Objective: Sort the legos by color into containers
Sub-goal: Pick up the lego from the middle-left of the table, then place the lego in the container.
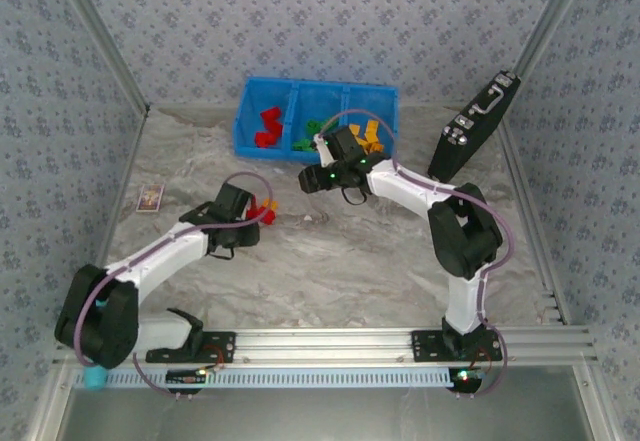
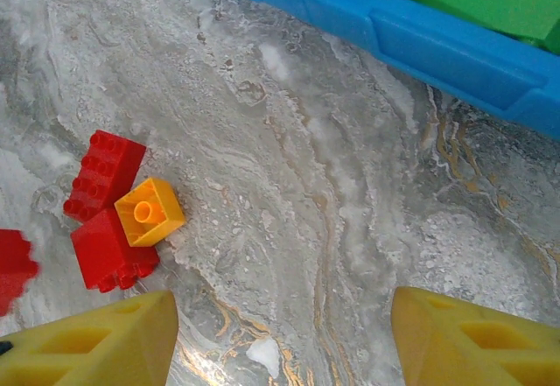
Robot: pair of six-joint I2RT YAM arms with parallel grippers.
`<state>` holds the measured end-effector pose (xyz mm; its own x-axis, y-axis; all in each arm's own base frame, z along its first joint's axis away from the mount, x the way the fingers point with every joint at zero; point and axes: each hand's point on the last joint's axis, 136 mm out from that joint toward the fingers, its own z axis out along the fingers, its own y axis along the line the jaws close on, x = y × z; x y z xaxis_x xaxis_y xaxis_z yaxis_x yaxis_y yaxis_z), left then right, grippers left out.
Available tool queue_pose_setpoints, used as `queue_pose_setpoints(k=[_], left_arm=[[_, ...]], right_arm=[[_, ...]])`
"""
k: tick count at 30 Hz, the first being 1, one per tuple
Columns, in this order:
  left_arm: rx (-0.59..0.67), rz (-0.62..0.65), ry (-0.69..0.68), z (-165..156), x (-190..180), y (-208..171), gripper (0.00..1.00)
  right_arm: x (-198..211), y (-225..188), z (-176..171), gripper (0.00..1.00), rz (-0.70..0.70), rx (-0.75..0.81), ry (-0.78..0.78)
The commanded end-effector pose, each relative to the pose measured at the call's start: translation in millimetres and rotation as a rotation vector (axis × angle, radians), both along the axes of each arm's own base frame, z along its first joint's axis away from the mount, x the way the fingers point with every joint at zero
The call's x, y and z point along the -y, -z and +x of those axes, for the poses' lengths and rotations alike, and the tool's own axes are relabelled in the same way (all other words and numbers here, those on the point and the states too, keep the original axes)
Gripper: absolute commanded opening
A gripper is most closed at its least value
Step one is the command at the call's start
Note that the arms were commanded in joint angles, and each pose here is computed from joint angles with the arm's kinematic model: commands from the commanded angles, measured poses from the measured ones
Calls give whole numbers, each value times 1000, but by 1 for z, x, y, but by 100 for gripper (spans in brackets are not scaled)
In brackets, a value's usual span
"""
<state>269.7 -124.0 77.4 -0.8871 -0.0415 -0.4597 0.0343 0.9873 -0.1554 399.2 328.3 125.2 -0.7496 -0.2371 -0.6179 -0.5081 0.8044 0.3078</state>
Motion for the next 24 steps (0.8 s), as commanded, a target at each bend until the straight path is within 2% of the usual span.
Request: queue_pose_setpoints(k=[1,4,8,14,16,18,24], left_arm=[[90,-17,-18,10,0,-43,30],[210,-6,-31,34,-1,-81,30],[347,7,-41,83,0,-125,30],[458,-27,-68,171,2,-156,30],[456,-47,-61,198,9,-153,29],[441,-51,-41,224,18,-145,29],[382,-82,-36,279,36,-102,29]], right_arm=[[2,-14,-3,67,16,32,-19],[0,-6,-11,67,27,5,-37],[-12,9,-29,67,39,-34,-81],[-41,14,-41,68,39,-31,-141],[-49,16,-38,68,54,-50,-124],[-52,19,-30,73,62,-77,-49],[-79,27,-29,78,119,-196,46]])
